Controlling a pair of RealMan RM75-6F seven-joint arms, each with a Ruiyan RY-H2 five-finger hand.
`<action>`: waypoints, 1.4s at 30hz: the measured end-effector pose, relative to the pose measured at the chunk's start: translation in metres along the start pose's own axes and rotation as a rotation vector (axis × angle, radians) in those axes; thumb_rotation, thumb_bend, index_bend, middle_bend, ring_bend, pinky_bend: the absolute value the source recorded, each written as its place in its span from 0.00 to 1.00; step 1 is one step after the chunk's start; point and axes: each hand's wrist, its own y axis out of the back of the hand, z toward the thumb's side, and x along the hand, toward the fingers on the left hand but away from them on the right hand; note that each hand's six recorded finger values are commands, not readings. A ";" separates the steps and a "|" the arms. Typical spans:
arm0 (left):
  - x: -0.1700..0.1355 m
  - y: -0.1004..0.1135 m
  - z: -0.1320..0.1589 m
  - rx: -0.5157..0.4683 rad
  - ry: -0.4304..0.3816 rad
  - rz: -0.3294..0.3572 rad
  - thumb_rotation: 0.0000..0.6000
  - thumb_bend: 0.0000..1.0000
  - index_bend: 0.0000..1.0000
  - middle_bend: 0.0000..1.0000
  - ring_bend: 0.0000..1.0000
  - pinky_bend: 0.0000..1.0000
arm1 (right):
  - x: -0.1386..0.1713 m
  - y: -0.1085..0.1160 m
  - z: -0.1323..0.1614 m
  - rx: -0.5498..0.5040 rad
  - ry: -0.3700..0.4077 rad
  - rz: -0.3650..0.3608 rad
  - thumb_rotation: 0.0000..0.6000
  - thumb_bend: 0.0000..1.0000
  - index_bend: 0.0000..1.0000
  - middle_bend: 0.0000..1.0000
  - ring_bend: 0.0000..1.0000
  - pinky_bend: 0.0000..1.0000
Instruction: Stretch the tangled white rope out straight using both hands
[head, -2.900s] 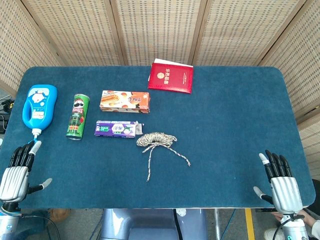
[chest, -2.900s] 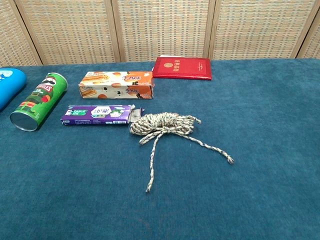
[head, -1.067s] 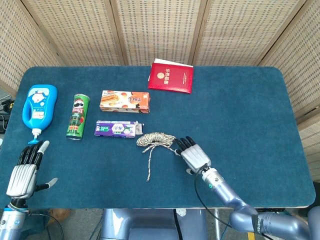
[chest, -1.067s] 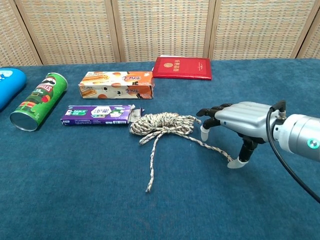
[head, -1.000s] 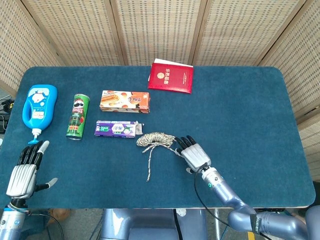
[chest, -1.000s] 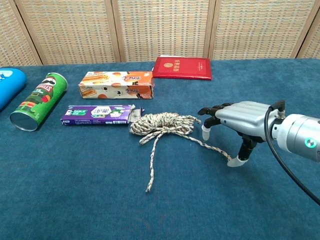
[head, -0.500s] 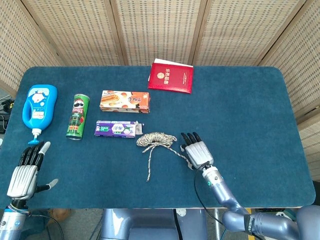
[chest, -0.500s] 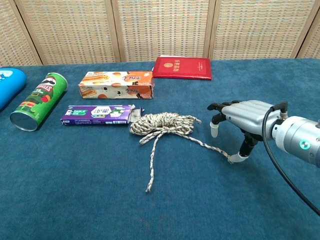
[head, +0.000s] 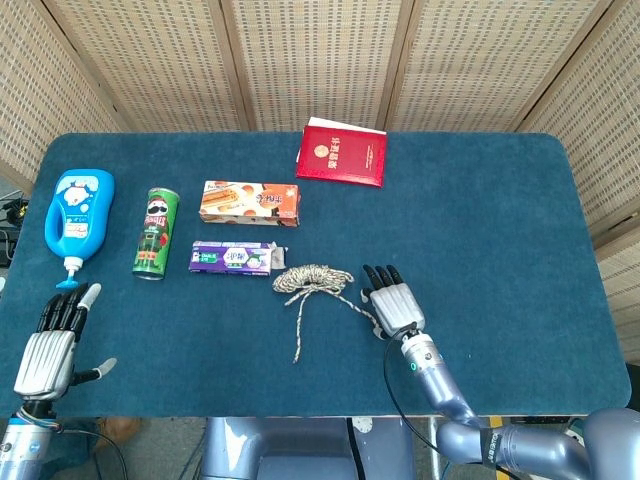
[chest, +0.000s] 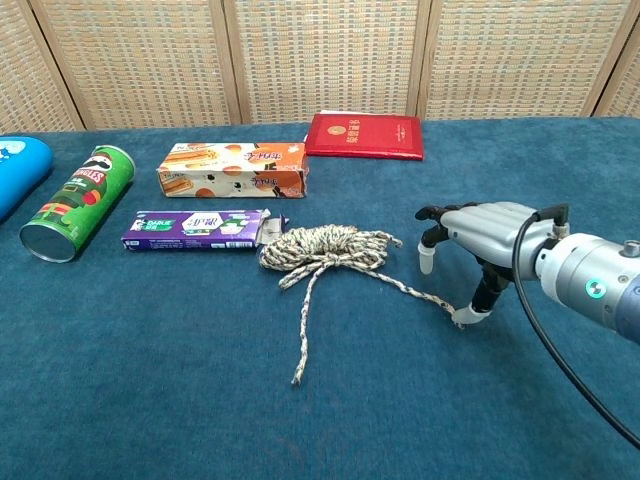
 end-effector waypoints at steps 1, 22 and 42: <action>0.000 0.000 0.000 0.000 0.000 0.000 1.00 0.08 0.00 0.00 0.00 0.00 | 0.000 0.002 0.002 -0.005 0.000 -0.007 1.00 0.17 0.37 0.00 0.00 0.00; 0.000 0.000 0.000 -0.001 0.001 -0.003 1.00 0.08 0.00 0.00 0.00 0.00 | -0.006 -0.011 0.012 0.012 -0.041 0.011 1.00 0.17 0.38 0.00 0.00 0.00; 0.000 -0.003 0.002 0.004 -0.005 -0.010 1.00 0.08 0.00 0.00 0.00 0.00 | -0.011 -0.008 -0.013 0.050 -0.102 -0.010 1.00 0.36 0.42 0.00 0.00 0.00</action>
